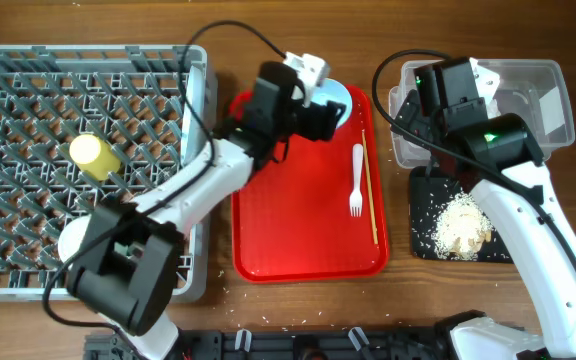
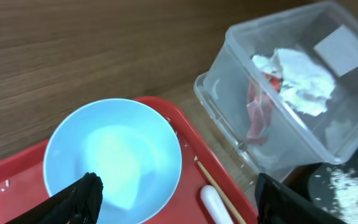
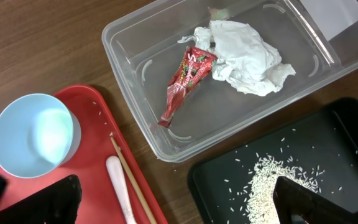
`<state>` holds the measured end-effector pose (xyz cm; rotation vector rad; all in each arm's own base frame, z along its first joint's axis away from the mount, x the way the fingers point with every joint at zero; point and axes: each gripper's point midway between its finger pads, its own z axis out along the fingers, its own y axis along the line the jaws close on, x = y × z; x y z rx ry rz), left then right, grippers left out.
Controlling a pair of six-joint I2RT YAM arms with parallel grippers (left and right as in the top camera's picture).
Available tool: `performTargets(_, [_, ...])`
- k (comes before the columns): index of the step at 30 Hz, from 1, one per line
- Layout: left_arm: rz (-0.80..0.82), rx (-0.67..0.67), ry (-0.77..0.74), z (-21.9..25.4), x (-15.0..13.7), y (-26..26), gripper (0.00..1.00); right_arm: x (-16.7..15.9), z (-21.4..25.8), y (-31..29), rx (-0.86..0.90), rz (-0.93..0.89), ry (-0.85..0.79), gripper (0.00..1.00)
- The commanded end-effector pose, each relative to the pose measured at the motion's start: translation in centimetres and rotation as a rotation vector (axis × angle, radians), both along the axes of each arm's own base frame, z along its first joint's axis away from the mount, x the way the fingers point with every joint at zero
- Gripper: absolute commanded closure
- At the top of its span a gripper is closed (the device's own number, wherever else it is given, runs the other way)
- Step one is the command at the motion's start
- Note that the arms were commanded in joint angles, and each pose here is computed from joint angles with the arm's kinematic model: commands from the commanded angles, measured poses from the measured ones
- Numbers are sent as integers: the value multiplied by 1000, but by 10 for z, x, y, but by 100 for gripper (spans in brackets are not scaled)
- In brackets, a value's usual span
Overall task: Sort waste into correct bins and load items into the dishwasher rack
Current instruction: 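Reach the left gripper to the small light-blue bowl and grasp it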
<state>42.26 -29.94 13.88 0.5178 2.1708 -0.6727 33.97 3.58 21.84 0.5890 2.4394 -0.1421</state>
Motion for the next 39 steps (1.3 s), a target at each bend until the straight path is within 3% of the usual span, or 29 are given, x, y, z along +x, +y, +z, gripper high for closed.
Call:
performTargets(1, [10, 80, -20, -24, 5, -2, 21, 2, 8, 1, 19, -7, -26, 0])
performTargets(5, [-73, 150, -33, -54, -3, -17, 23, 2, 8, 1, 19, -7, -26, 0])
performTargets(8, [-153, 178, -136, -57, -2, -35, 33, 2, 8, 1, 19, -7, -26, 0])
performTargets(10, [-159, 177, -139, -63, -2, -39, 29, 2, 8, 1, 19, -7, -26, 0])
performTargets(14, [-170, 229, -51, -97, -11, -33, 28, 2, 8, 1, 19, -7, -26, 0])
performTargets(18, [-176, 266, 15, -110, -22, -26, 35, 2, 8, 1, 19, -7, -26, 0])
performTargets(20, [-179, 278, 38, -113, -26, -23, 41, 2, 8, 1, 18, -7, -26, 0])
performTargets(27, [-144, 278, 118, -95, -41, -12, 46, 2, 8, 1, 19, -7, -26, 0])
performTargets(34, [-154, 339, 219, -80, -71, 10, 41, 2, 8, 1, 19, -7, -26, 0])
performTargets(36, [-156, 352, 240, -83, -75, 13, 36, 2, 8, 1, 19, -7, -26, 0])
performTargets(37, [-157, 357, 247, -84, -77, 14, 28, 2, 8, 1, 19, -7, -26, 0])
performTargets(39, [-157, 352, 240, -82, -76, 13, 24, 2, 8, 1, 19, -7, -26, 0])
